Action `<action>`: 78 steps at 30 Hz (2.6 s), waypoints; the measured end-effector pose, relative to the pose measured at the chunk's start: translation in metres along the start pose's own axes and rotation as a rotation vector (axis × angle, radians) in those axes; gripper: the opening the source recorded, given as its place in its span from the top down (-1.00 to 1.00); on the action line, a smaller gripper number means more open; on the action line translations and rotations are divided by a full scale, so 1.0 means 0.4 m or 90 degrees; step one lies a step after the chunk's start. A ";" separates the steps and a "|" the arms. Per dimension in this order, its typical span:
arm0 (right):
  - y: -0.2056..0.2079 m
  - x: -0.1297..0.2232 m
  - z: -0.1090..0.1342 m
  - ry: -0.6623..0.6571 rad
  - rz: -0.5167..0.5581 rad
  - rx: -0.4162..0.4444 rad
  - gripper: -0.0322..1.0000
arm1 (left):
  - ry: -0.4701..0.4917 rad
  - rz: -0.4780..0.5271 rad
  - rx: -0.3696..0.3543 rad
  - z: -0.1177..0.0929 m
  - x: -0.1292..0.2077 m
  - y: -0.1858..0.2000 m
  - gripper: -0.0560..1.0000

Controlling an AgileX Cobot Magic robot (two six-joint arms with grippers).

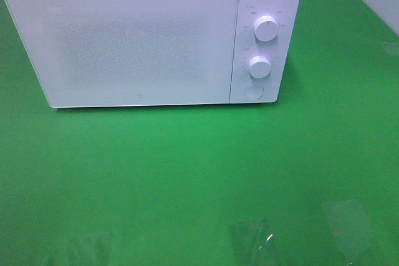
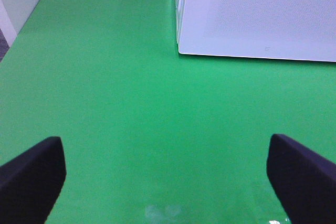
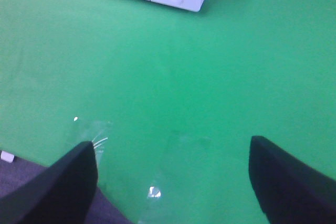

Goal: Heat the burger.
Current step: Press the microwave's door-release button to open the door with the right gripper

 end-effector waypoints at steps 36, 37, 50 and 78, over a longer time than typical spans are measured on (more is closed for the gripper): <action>0.114 0.132 -0.067 -0.128 -0.173 0.181 -0.51 | 0.000 0.000 0.000 0.000 0.000 0.000 -0.96; 0.114 0.132 -0.067 -0.128 -0.173 0.181 -0.51 | 0.000 0.000 0.000 0.000 0.000 0.000 -0.96; 0.115 0.131 -0.067 -0.124 -0.173 0.181 -0.51 | 0.000 0.000 0.000 0.000 0.000 0.000 -0.96; -0.069 -0.147 -0.130 -0.079 -0.233 0.162 -0.48 | 0.000 0.000 0.000 0.000 0.000 0.000 -0.96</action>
Point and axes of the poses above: a point on each arm's last joint axis where the gripper is mounted, y pointing back along that axis away from the gripper, z along the wrist's bending axis when the last joint is at zero, x = y × z, the point moved 7 cm from there along -y, pointing out along that axis toward the gripper, and after that the axes turned 1 degree about -y, right-handed, at the moved point
